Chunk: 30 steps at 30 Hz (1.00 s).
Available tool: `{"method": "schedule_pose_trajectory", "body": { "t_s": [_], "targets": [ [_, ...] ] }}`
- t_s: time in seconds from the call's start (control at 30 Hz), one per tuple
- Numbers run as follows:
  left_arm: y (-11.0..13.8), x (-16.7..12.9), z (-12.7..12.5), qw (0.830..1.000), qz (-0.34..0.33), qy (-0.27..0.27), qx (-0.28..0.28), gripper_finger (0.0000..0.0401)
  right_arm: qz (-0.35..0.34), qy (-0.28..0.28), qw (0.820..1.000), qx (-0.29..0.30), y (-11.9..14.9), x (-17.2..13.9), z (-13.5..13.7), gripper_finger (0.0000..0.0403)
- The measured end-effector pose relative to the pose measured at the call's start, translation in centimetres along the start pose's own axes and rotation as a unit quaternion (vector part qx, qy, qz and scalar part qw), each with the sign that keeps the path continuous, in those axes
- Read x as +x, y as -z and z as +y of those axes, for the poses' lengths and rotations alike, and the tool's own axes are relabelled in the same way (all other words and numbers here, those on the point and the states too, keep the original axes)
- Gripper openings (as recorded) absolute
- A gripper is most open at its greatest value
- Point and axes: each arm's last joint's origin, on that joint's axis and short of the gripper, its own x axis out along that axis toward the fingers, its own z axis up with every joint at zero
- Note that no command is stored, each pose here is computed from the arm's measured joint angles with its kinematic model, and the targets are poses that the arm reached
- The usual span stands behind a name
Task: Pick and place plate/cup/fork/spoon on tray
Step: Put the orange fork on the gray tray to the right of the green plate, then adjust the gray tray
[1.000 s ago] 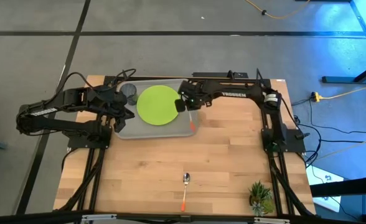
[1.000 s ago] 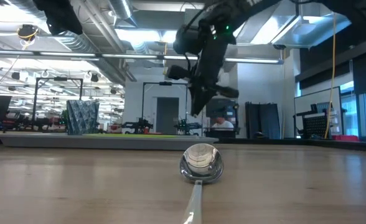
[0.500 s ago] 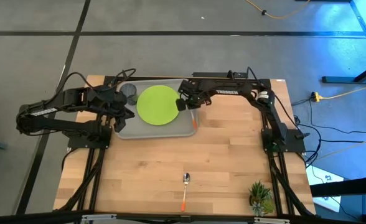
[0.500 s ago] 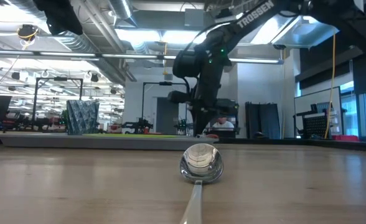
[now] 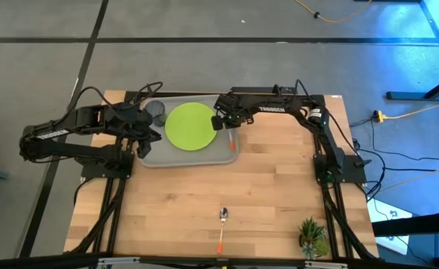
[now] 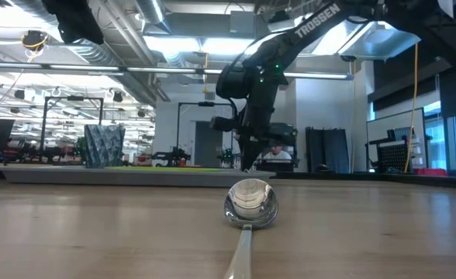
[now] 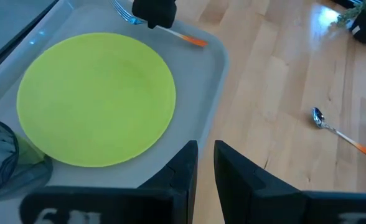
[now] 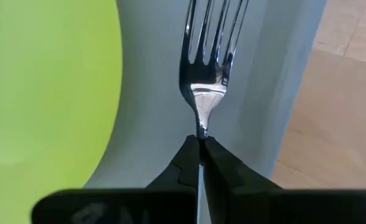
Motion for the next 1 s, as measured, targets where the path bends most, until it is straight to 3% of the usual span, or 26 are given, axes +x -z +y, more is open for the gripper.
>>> {"method": "schedule_pose_trajectory", "body": {
  "t_s": [0.33,0.67,1.0],
  "targets": [
    [0.0,0.0,0.0,1.0,0.0,0.0,0.0,0.0046,0.004,0.004,1.0,0.0,0.04,0.53,-0.08,0.0008],
    [0.02,-0.05,0.01,1.0,-0.001,0.0,0.0,0.0046,0.009,-0.003,1.0,-0.004,0.05,0.53,-0.01,0.0054],
    [0.02,-0.05,0.01,1.0,-0.001,0.0,0.0,0.0046,0.006,-0.002,1.0,-0.001,0.02,0.53,0.0,0.006]
  ]
}}
